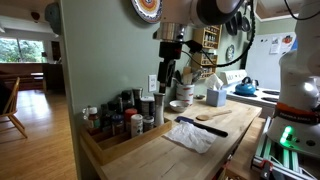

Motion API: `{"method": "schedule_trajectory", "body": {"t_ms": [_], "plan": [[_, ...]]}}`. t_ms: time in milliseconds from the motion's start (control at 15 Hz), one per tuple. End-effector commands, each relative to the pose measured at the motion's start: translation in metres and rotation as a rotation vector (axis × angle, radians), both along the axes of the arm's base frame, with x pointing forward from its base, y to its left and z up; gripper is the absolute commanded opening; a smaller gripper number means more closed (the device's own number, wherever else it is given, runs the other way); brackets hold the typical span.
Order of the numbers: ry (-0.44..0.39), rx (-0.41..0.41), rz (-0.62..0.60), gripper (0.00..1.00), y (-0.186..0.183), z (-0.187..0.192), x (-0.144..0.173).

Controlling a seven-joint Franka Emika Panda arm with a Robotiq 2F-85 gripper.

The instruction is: Take the white bottle off of the wooden tray

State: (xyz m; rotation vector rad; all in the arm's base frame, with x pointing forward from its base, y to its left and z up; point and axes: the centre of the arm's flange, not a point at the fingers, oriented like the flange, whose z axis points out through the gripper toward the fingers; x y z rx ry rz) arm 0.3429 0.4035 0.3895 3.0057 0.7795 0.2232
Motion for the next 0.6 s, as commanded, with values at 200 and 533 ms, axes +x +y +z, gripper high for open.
{"method": "schedule_trajectory", "body": {"t_ms": [200, 533], "plan": [[-0.072, 0.062, -0.226, 1.0, 0.037, -0.039, 0.036], [-0.116, 0.014, -0.349, 1.0, 0.052, -0.071, 0.057]]}}
